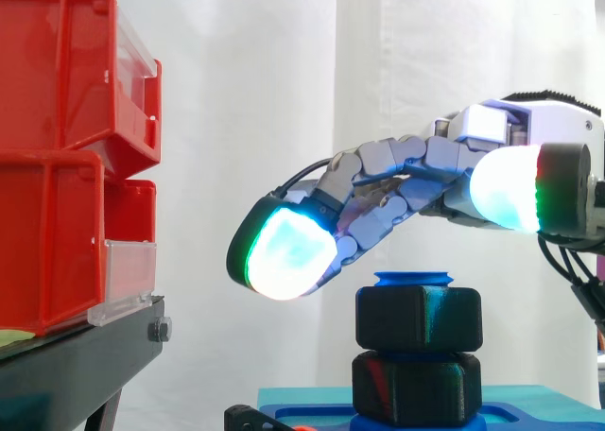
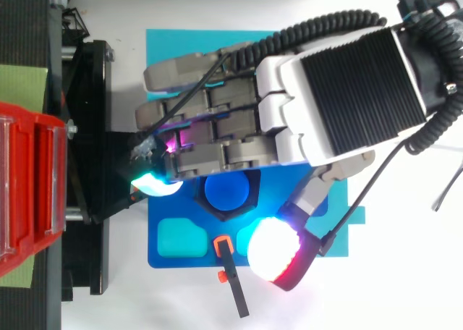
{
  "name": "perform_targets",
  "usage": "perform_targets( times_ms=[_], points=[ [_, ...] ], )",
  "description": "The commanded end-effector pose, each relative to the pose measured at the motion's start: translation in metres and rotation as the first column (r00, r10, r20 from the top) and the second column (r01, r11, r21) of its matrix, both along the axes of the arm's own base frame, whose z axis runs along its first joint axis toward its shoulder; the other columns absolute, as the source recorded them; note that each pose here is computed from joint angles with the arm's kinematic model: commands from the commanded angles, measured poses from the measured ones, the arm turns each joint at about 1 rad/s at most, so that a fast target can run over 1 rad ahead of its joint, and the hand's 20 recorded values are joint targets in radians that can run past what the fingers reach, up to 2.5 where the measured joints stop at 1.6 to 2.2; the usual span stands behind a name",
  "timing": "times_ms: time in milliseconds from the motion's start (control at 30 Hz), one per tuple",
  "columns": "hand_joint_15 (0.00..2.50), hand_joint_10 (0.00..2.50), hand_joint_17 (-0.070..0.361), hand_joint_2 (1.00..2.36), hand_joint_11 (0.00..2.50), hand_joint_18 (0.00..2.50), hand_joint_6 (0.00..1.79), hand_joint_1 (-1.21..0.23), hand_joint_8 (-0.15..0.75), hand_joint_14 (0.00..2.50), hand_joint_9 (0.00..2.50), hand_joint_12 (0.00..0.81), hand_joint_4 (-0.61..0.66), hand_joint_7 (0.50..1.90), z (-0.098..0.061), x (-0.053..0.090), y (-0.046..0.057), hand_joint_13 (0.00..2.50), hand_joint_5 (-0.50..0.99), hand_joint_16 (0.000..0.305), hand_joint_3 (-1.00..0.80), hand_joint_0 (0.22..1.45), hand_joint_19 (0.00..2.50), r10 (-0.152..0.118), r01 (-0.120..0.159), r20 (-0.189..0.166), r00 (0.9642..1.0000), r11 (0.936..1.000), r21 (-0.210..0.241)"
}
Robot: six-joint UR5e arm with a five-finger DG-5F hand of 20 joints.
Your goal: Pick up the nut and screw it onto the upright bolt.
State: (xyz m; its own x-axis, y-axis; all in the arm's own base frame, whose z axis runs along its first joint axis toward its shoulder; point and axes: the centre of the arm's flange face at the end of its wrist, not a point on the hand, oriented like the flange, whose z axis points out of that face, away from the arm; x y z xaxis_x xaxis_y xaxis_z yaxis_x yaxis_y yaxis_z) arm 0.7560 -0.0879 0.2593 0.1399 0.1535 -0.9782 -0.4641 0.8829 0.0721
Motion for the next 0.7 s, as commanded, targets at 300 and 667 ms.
perform_targets(
  times_ms=[300, 667],
  points=[
    [0.00, 0.00, 0.071, 1.00, 0.00, 0.23, 0.50, -0.13, 0.259, 0.00, 0.67, 0.287, 0.27, 0.99, -0.007, 0.000, 0.005, 0.46, -0.09, 0.032, -0.50, 0.48, 0.00, 0.010, -0.010, -0.022, 0.9997, 1.0000, 0.001],
    [0.00, 0.00, 0.065, 1.00, 0.00, 0.25, 0.50, -0.14, 0.276, 0.00, 0.72, 0.273, 0.25, 1.19, -0.008, -0.002, -0.003, 0.51, -0.06, 0.029, -0.50, 0.49, 0.00, 0.010, -0.010, -0.022, 0.9997, 1.0000, 0.000]
  ],
)
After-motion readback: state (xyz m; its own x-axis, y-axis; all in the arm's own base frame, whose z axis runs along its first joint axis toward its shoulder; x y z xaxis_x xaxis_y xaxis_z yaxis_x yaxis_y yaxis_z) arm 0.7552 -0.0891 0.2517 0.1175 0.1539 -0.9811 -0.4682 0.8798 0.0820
